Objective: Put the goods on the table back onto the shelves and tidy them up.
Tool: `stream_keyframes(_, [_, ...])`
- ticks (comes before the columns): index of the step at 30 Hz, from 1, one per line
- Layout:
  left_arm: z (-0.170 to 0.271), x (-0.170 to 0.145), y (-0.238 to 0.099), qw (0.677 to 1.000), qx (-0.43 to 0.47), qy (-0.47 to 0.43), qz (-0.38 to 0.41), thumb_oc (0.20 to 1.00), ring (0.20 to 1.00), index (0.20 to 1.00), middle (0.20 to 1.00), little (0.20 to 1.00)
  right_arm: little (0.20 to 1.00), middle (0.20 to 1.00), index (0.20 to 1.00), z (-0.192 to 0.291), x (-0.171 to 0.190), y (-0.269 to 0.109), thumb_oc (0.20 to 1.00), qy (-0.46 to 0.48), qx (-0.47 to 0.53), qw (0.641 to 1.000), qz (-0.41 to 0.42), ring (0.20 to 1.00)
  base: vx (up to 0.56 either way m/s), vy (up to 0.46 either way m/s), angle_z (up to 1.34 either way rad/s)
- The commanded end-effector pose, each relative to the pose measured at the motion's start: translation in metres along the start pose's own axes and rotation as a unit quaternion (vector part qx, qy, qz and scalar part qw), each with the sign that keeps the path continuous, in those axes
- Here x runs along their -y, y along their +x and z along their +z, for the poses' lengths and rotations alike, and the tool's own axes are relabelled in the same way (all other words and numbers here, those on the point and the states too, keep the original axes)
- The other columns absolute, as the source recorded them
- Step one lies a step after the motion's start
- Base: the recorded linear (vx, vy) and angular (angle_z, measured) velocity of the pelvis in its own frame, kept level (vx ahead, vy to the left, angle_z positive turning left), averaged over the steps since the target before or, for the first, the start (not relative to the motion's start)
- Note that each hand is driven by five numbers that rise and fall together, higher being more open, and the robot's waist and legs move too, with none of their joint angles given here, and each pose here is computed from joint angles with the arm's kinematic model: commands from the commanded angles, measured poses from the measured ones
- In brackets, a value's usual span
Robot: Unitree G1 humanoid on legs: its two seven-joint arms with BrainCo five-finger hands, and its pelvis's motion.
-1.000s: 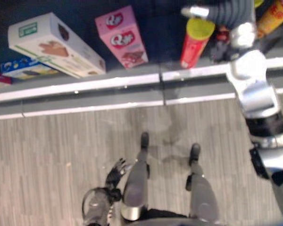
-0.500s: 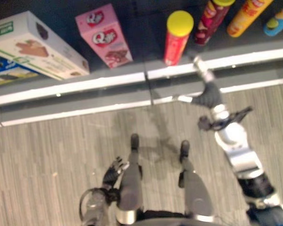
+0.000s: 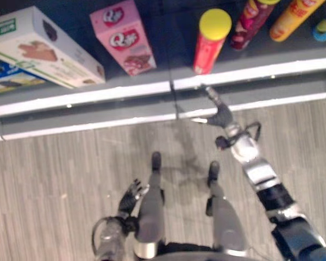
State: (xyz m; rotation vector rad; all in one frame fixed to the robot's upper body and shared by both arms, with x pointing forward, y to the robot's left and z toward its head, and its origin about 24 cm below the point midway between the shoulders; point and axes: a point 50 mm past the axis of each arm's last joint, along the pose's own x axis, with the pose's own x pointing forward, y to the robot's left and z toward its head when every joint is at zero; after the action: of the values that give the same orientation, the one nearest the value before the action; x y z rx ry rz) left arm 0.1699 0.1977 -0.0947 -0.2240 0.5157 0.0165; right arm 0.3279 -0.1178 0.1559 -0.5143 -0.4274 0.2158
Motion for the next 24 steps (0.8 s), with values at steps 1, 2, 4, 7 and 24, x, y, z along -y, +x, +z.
stream_keyframes(1, [-0.044, -0.012, -0.032, 0.997, -0.076, -0.010, 0.026, 1.000, 1.000, 1.000, 1.000, 1.000, 1.000, 1.000, 1.000, 0.028, 0.015, 0.010, 1.000, -0.009, 0.071, 0.997, -0.035, 1.000, 0.00, 0.000, 0.00])
stream_keyframes(2, [-0.044, -0.012, -0.032, 0.997, -0.076, -0.012, 0.026, 1.000, 1.000, 1.000, 1.000, 1.000, 1.000, 1.000, 1.000, 0.029, 0.017, 0.011, 1.000, -0.007, 0.072, 0.997, -0.039, 1.000, 0.00, 0.000, 0.00])
stream_keyframes(4, [-0.043, -0.012, -0.031, 0.997, -0.075, -0.012, 0.025, 1.000, 1.000, 1.000, 1.000, 1.000, 1.000, 1.000, 1.000, 0.027, 0.019, 0.013, 1.000, -0.005, 0.067, 0.997, -0.040, 1.000, 0.00, 0.000, 0.00])
stream_keyframes(7, [-0.043, -0.011, -0.031, 0.997, -0.076, -0.011, 0.022, 1.000, 1.000, 1.000, 1.000, 1.000, 1.000, 1.000, 1.000, 0.023, 0.021, 0.017, 1.000, -0.007, 0.054, 0.998, -0.043, 1.000, 0.00, 0.008, 0.02])
stream_keyframes(24, [-0.044, -0.008, -0.033, 0.997, -0.072, -0.022, 0.021, 1.000, 1.000, 1.000, 1.000, 1.000, 1.000, 1.000, 1.000, -0.007, 0.061, 0.003, 1.000, -0.012, -0.007, 0.989, -0.144, 1.000, 0.00, 0.003, 0.01])
